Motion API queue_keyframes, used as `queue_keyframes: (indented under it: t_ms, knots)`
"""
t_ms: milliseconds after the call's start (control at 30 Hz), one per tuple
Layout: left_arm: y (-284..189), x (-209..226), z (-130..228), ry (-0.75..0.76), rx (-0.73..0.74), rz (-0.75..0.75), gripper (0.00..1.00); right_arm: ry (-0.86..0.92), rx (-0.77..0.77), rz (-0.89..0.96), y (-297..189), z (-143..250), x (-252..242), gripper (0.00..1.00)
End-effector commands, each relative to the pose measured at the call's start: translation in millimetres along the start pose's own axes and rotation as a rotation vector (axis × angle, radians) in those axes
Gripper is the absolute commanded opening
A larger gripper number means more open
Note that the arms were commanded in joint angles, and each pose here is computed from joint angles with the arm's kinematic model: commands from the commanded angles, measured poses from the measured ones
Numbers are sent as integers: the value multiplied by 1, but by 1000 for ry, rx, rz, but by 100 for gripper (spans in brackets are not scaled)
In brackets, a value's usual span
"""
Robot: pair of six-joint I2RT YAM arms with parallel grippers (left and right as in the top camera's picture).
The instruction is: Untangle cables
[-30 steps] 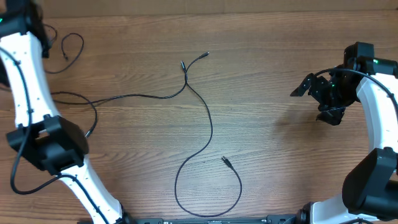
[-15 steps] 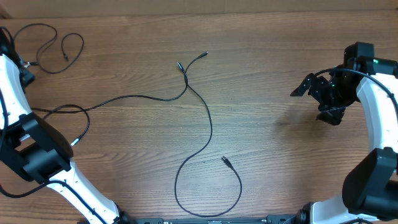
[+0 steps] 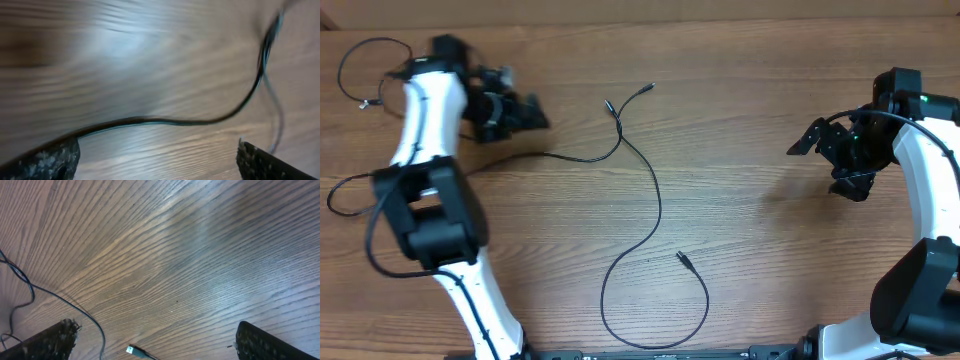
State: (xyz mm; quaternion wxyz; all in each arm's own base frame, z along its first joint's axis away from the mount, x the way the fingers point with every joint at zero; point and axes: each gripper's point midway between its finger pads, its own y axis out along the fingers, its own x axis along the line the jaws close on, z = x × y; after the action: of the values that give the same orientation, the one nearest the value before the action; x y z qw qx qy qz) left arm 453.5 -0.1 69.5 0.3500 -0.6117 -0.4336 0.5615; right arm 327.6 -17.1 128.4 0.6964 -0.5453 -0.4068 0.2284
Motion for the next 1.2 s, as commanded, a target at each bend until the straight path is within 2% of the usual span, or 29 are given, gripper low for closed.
queue_keyframes:
  t_ms: [0,67,167,233,333,400,500,567,633,767,800,867,933,967,1167]
  knots:
    - [28,-27,16,314,100,-164,92,4,-18,0,-4,-3,1,100]
    - [40,-46,19,464,130,-245,90,4,-18,0,-4,-3,1,100]
    - [53,-75,20,653,144,-296,93,3,-18,0,-4,-3,1,100]
    - [62,-94,23,756,152,-306,93,4,-18,0,-4,-3,1,100]
    - [71,-104,31,874,183,-307,88,4,-18,0,-4,-3,1,100]
    - [76,-103,32,888,186,-339,85,4,-18,0,-4,-3,1,100]
    - [85,-97,39,886,200,-336,72,4,-18,0,-4,-3,1,100]
    - [91,-92,44,882,209,-334,67,4,-18,0,-4,-3,1,100]
    - [96,-89,46,880,211,-334,57,3,-18,0,-4,-3,1,100]
    - [107,-83,52,879,211,-332,56,4,-18,0,-4,-3,1,100]
    - [109,-83,53,880,209,-326,53,4,-18,0,-4,-3,1,100]
    - [113,-81,56,879,208,-323,36,4,-18,0,-4,-3,1,100]
    - [115,-80,57,874,208,-324,8,3,-18,0,-4,-3,1,100]
    - [115,-80,56,832,200,-327,4,4,-18,0,-4,-3,1,100]
    - [103,-91,44,667,129,-337,4,3,-18,0,-4,-3,1,100]
